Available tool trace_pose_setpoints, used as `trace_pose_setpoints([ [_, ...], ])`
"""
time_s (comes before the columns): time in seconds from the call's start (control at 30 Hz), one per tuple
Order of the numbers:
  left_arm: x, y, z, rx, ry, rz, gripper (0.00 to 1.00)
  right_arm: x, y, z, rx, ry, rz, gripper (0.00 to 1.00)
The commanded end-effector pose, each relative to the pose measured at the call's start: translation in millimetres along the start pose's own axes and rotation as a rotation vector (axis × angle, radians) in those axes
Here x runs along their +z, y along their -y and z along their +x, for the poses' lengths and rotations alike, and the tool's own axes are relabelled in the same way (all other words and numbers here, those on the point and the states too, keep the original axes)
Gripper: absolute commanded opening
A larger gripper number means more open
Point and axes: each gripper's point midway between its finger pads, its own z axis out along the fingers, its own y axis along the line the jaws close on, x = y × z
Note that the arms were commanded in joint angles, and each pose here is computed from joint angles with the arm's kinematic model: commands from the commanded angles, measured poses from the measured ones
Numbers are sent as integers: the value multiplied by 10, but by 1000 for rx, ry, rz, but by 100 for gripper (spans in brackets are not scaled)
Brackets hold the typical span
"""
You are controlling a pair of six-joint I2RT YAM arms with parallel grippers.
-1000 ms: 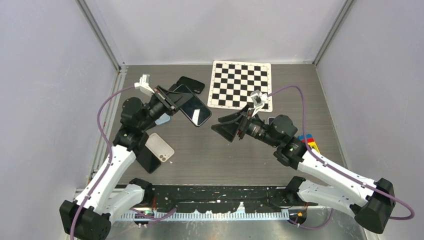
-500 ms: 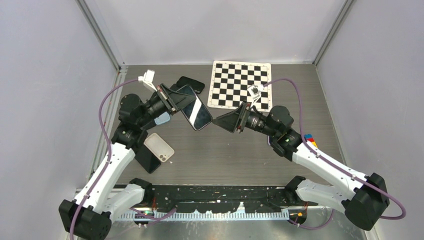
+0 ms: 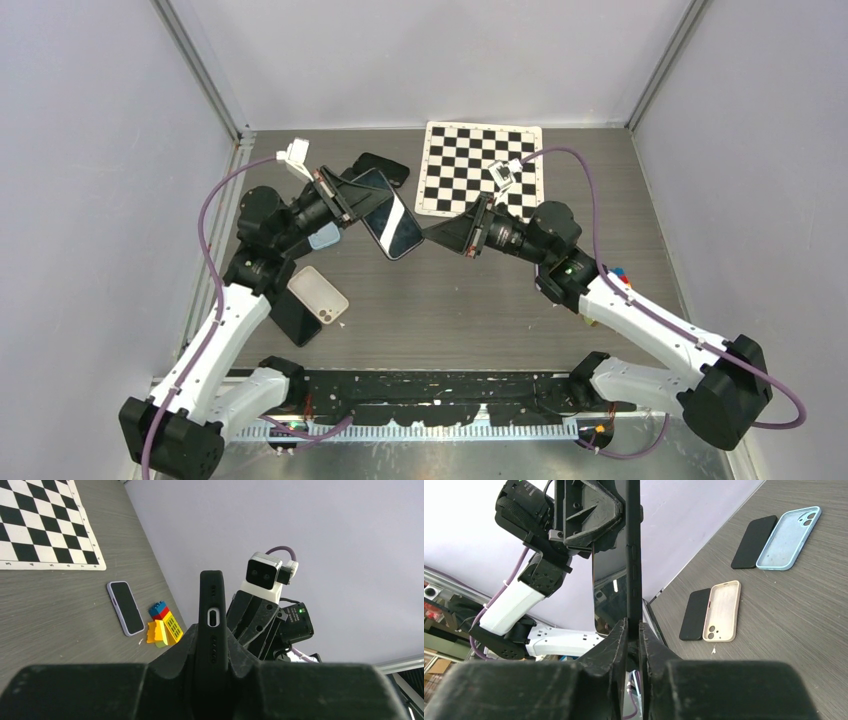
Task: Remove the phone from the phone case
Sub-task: Remove the phone case from the phone.
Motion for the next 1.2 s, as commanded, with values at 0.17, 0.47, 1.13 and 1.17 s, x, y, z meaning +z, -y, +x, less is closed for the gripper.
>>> trace_pose_setpoints([
  [0.17, -49, 464, -157, 58, 42, 148, 0, 71, 131, -11, -24, -35, 72, 3],
  [0.47, -89, 690, -206, 42, 51, 215, 0, 66, 670, 235, -37, -133, 276, 1],
  [1.13, -136, 732, -193, 53, 54, 221, 0, -325, 1599, 228, -37, -102, 807, 1],
  [1.17, -132, 727, -196, 53, 56, 220, 0, -335, 1604, 220, -38, -98, 812, 1],
])
